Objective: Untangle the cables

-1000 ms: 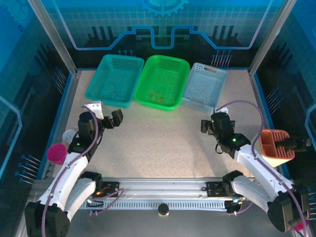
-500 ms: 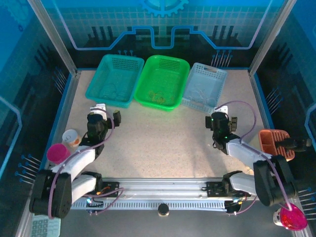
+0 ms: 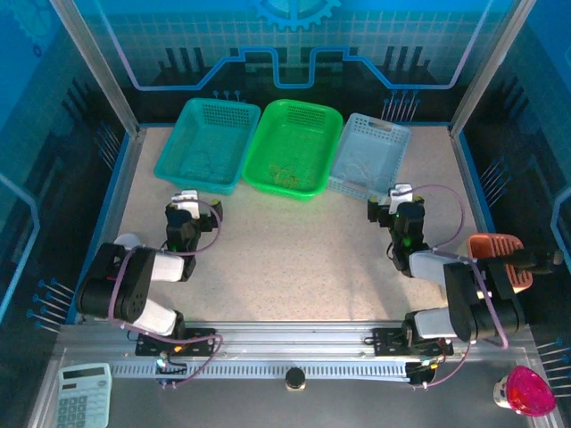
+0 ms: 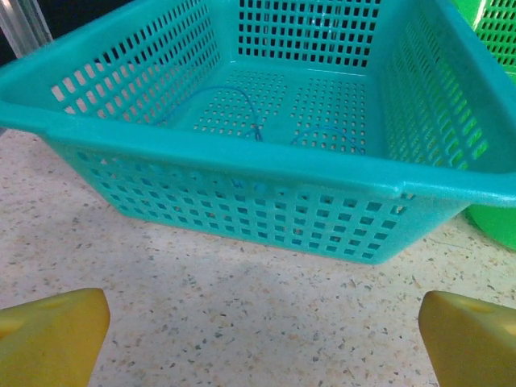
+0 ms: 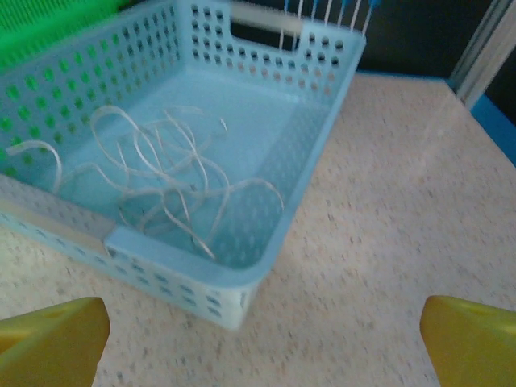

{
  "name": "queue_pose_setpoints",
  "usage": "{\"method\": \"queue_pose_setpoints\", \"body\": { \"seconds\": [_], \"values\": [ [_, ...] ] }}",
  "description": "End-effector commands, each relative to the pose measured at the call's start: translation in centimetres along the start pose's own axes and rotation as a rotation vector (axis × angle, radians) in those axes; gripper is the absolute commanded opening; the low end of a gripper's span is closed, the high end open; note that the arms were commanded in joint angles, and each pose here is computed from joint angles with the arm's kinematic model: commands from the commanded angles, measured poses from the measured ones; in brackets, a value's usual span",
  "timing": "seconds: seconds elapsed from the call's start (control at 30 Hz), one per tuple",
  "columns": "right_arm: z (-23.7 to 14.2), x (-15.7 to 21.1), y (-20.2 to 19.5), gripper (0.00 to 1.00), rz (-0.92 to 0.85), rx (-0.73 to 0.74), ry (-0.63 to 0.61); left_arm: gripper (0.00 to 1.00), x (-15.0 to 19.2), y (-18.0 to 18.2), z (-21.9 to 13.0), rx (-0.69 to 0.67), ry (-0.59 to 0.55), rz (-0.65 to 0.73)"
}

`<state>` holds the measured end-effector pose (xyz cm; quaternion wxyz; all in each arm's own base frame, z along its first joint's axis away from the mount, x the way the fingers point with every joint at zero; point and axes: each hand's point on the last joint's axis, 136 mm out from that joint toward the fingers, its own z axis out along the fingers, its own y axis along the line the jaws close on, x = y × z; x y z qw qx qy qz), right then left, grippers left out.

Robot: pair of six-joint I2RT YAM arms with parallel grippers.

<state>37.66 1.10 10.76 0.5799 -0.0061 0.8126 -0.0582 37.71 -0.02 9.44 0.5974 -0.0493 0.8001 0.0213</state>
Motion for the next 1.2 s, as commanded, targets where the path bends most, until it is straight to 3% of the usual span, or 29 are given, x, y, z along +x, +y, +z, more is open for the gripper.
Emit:
{"method": "queue_pose_setpoints", "body": {
  "seconds": [0.0,0.2,0.43,1.03,1.17],
  "values": [
    [-0.1,-0.7,0.1,1.00,-0.002,-0.019,-0.179,0.99,-1.1,-0.5,0.1,0.038,-0.077,0.011],
    [2.2,0.2,0.5,1.00,0.021,-0.083,0.015,0.99,-0.7,-0.4,2.1,0.095,0.049,-0.037],
    [2.2,0.0,0.5,1.00,-0.013,-0.031,-0.006,0.99,-0.6,-0.3,2.2,0.093,0.052,-0.038],
    [2.3,0.1,0.5,1.00,0.005,-0.064,0.005,0.99,-0.6,-0.3,2.2,0.088,0.052,-0.034],
    [2.2,0.0,0.6,1.00,-0.002,-0.061,-0.005,0.99,-0.8,0.8,2.0,0.002,0.029,-0.035]
  ]
}}
